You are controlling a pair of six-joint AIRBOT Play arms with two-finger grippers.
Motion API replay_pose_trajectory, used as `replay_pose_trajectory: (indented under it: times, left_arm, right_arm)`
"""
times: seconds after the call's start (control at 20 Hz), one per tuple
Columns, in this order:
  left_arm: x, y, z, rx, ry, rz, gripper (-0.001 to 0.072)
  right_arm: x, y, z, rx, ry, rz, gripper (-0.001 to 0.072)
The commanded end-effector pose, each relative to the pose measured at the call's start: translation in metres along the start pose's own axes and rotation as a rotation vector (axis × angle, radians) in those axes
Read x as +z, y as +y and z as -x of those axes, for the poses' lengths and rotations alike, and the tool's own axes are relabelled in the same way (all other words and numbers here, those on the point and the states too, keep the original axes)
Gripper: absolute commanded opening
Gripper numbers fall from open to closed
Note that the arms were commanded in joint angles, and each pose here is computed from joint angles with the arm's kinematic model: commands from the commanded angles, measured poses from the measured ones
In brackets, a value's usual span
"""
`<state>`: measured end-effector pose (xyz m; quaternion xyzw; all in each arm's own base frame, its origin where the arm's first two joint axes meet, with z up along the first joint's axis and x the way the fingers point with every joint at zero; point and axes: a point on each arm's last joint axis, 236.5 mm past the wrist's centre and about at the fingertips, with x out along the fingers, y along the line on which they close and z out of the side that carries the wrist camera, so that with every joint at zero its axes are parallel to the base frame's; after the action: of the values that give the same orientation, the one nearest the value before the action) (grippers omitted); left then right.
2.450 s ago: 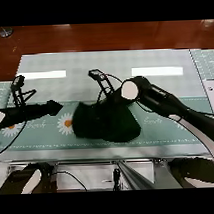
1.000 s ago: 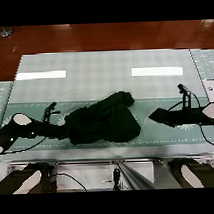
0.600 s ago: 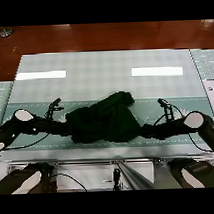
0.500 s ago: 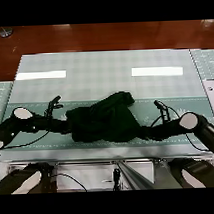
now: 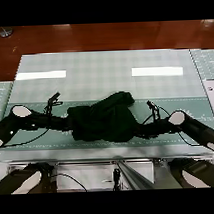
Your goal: Fold the shirts.
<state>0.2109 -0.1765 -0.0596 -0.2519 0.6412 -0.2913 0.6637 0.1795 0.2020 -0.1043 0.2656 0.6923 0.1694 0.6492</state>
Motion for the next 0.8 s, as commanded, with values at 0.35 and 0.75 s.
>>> replay_pose_trajectory:
  times: [0.35, 0.75]
  left_arm:
    - [0.093, -0.085, 0.072, -0.17, -0.285, -0.107, 0.0022]
    - [0.159, -0.324, 0.409, -0.166, -1.141, -0.634, 0.0021]
  right_arm:
    - [0.1, 0.105, 0.109, 0.06, -0.251, 0.335, 0.0023]
    - [0.091, 0.291, 0.515, 0.089, -1.157, 0.765, 0.0022]
